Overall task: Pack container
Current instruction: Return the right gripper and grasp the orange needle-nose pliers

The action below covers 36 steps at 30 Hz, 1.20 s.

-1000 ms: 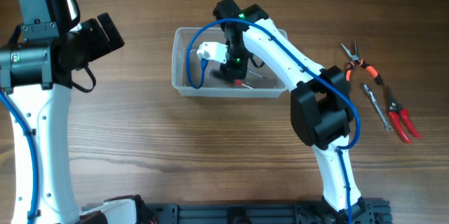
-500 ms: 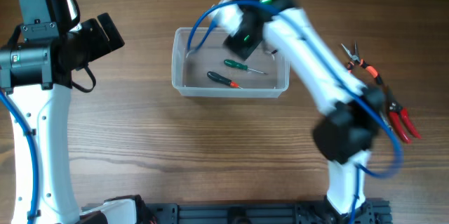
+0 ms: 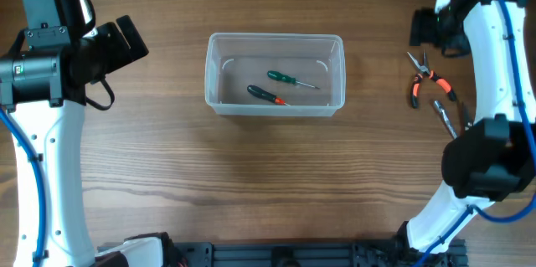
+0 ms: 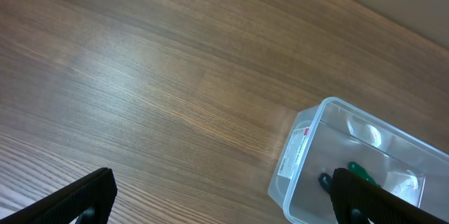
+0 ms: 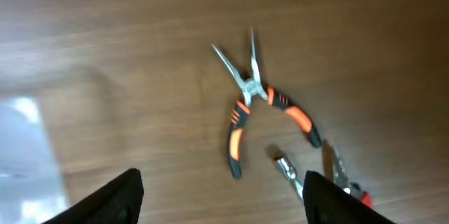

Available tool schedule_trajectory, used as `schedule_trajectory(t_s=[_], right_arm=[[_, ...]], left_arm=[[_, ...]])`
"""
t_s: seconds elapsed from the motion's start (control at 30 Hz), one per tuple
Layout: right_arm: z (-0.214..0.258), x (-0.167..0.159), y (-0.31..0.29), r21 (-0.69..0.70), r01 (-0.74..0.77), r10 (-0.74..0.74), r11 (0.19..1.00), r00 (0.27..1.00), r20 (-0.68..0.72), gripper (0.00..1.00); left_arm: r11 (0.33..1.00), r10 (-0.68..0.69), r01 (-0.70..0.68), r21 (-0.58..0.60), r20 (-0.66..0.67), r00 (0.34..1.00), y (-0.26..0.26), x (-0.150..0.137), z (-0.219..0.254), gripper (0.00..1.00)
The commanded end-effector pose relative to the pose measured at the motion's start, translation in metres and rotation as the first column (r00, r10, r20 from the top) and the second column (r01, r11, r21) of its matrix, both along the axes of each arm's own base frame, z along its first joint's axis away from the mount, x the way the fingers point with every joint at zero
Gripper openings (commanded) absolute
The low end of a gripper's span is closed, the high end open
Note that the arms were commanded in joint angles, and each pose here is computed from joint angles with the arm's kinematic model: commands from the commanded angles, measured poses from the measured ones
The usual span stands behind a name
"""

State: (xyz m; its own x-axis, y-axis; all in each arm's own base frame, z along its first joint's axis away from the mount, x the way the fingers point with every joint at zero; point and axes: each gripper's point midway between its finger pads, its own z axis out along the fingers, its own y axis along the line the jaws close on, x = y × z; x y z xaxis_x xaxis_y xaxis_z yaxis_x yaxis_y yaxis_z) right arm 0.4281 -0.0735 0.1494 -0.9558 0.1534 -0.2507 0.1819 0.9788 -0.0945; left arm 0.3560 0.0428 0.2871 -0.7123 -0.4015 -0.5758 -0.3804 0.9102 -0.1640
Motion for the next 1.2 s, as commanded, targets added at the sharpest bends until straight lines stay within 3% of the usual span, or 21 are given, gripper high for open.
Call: schedule_trajectory(t_s=[0.0,0.23,0.8,0.87,0.97,1.17], right_arm=[[-0.044,-0.013,-0.005,0.017,0.014,-0.013,1.000,0.997,-0.072,0.73],[-0.116,-0.028,-0.003,0.027,0.019,-0.016,0.999,0.994,-0.104,0.75],[-0.191,-0.042,-0.005,0.072,0.119,-0.103,0.990,0.976,-0.192,0.76],[-0.194,-0.042,-0.003,0.084,0.118,-0.100,0.989,0.976,-0.195,0.70],[-0.195,-0.040,0.002,0.113,0.120,-0.097,0.986,0.977,-0.193,0.43],[-0.195,-0.038,0.012,0.175,0.158,-0.125,0.972,0.974,-0.187,0.30]], left_arm=[[1.000,0.011,-0.011,-0.006,-0.003,1.000,0.002,0.002,-0.002,1.00],[1.000,0.011,-0.011,-0.006,-0.003,1.000,0.002,0.002,-0.002,1.00],[1.000,0.011,-0.012,-0.011,-0.040,0.999,0.001,-0.006,-0.007,1.00],[1.000,0.011,-0.012,-0.011,-0.041,0.999,0.001,-0.006,-0.007,1.00],[1.000,0.011,-0.012,-0.011,-0.048,0.999,0.001,-0.007,-0.008,1.00],[1.000,0.011,-0.012,-0.012,-0.055,0.998,0.000,-0.009,-0.009,1.00]])
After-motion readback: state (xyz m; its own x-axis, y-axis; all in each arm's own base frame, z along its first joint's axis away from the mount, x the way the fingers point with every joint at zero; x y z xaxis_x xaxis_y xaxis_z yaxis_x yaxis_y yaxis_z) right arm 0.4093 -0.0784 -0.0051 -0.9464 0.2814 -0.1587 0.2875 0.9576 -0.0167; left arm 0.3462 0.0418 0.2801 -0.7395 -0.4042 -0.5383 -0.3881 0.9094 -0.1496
